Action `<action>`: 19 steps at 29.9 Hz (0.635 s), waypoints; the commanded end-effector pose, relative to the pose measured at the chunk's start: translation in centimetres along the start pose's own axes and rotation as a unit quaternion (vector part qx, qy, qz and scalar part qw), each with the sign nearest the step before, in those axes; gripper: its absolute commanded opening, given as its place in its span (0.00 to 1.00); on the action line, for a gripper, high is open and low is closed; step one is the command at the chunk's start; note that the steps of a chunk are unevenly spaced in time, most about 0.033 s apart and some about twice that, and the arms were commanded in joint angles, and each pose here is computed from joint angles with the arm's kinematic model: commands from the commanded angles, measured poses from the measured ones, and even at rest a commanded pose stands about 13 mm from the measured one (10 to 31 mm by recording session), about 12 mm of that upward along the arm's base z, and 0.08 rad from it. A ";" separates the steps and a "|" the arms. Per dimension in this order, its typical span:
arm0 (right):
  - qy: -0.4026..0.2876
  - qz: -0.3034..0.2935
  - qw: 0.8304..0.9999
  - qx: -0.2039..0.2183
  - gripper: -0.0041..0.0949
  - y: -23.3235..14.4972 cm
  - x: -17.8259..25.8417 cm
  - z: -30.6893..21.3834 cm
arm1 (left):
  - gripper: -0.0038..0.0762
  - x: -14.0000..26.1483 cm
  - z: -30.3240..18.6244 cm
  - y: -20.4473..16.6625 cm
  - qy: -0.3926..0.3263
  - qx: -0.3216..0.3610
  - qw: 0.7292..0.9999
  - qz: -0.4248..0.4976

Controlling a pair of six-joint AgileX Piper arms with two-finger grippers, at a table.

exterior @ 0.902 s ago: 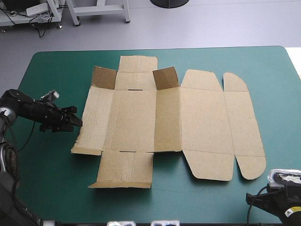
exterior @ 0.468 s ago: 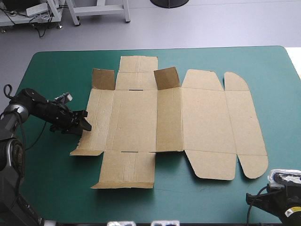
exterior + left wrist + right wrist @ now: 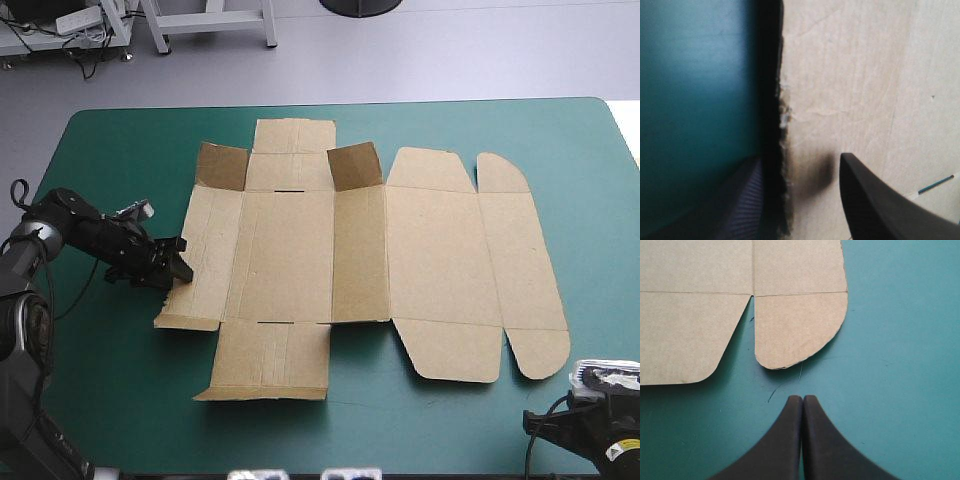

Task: Fold the box

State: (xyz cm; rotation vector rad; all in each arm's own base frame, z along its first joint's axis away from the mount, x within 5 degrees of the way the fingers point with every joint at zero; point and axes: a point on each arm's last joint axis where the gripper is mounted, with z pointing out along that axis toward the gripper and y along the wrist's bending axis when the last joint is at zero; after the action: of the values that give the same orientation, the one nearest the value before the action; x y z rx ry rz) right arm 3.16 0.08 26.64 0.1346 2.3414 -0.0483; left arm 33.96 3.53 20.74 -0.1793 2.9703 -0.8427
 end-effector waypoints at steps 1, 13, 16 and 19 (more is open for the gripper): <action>-0.032 -0.002 0.999 0.002 0.02 0.0 -1.0 -0.5 | 0.48 0.8 -1.2 -2.4 0.015 0.047 0.999 0.006; -0.034 -0.002 0.999 0.002 0.02 0.0 -1.0 -0.5 | 0.25 2.6 1.9 -4.1 0.065 0.077 0.995 0.021; -0.033 -0.002 0.999 0.002 0.02 0.0 -1.0 -0.5 | 0.05 2.1 1.5 -4.5 0.052 0.087 0.995 0.026; -0.033 -0.002 0.999 0.001 0.02 0.0 -1.0 -0.5 | 0.04 1.5 0.3 -5.4 0.029 0.085 0.995 0.039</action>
State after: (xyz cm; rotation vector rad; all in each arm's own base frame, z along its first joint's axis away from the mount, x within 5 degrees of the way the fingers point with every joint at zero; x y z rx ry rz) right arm 3.16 0.08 26.64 0.1346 2.3414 -0.0483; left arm 33.11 -0.61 20.33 -0.1139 2.9676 -1.0497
